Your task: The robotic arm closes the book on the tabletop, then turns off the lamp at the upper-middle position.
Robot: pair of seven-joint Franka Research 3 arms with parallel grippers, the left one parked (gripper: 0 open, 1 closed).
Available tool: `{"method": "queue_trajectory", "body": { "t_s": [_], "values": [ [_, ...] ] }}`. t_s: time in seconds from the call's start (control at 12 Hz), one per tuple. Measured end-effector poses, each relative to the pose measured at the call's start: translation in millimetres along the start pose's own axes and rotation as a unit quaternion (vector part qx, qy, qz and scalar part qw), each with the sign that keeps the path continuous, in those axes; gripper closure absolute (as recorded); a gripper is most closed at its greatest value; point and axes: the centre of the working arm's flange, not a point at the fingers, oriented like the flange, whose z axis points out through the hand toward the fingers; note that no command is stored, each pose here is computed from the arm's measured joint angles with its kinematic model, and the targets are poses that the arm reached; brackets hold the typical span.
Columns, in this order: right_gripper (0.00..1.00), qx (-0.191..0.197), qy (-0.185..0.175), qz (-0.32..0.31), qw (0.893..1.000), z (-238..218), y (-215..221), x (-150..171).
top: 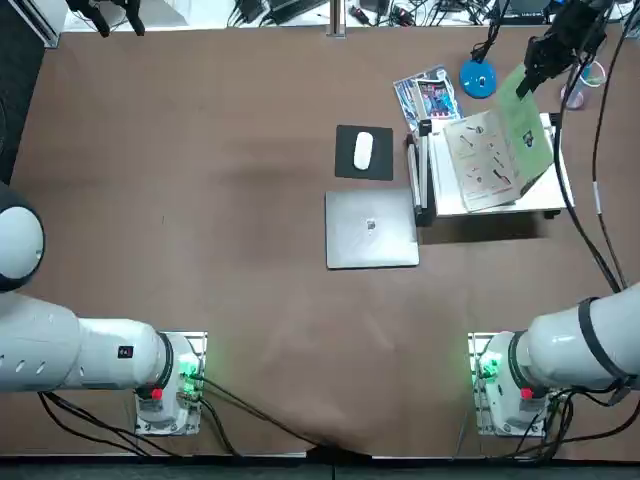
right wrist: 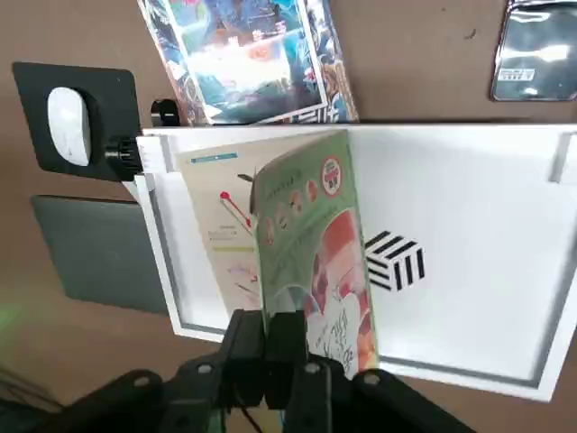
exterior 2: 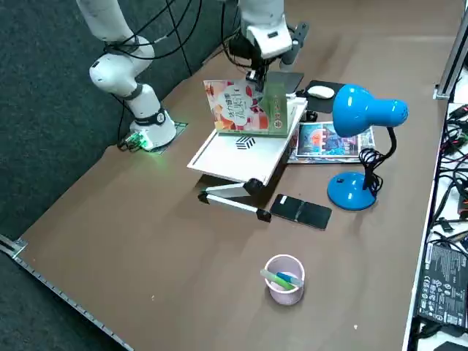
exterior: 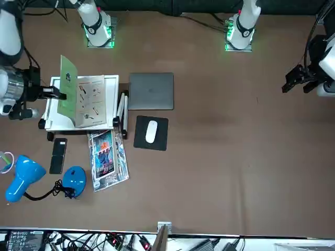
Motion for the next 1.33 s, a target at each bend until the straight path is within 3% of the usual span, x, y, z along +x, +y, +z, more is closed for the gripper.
{"method": "queue_trajectory", "body": {
  "t_s": [0.42,0.75,1.08,1.33],
  "values": [
    [0.98,-0.032,-0.012,0.012,0.999,11.4,-54.3,-3.0],
    [0.98,-0.095,-0.031,0.025,0.995,39.7,-93.0,-3.7],
    [0.98,-0.106,-0.027,0.026,0.994,71.9,-95.4,5.2],
    [0.98,-0.11,-0.029,0.063,0.991,90.6,-96.3,13.6]
  ]
}}
